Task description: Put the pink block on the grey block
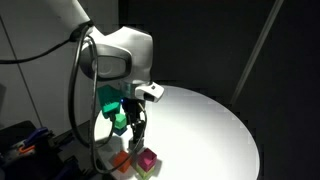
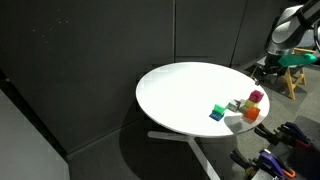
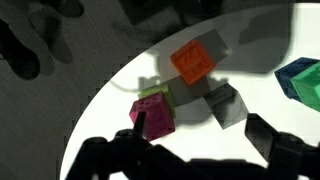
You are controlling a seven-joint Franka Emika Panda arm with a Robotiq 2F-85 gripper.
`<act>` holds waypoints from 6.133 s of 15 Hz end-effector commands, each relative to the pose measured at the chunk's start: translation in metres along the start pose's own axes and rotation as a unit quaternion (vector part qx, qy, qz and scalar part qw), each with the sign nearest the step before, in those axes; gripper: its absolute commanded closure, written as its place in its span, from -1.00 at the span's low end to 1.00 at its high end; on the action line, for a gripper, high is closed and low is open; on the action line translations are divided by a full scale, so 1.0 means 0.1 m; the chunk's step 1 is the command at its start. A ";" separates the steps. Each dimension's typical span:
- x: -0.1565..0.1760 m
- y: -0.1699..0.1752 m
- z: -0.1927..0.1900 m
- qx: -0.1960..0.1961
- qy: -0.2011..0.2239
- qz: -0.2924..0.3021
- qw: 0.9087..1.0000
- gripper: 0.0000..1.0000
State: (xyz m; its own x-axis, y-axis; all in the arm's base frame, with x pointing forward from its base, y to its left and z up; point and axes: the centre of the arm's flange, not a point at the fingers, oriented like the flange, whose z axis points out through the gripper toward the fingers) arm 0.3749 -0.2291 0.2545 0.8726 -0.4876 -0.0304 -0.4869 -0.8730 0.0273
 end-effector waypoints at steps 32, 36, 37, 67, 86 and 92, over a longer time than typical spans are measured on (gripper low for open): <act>0.34 0.24 0.32 -0.012 0.003 -0.025 1.000 -1.00; 0.41 0.29 0.41 -0.019 0.000 -0.028 0.999 -1.00; 0.43 0.31 0.44 -0.021 0.001 -0.029 0.999 -1.00; 0.55 0.49 0.93 -0.041 0.008 -0.103 0.994 -1.00; 0.60 0.49 1.04 -0.047 -0.005 -0.092 0.995 -0.59; 0.59 0.45 1.02 -0.055 -0.012 -0.087 0.995 0.28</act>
State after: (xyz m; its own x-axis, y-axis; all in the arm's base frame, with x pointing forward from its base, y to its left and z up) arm 0.3949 -0.2958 0.1491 0.9455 -0.3198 -0.0608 -0.3119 -0.9435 0.1117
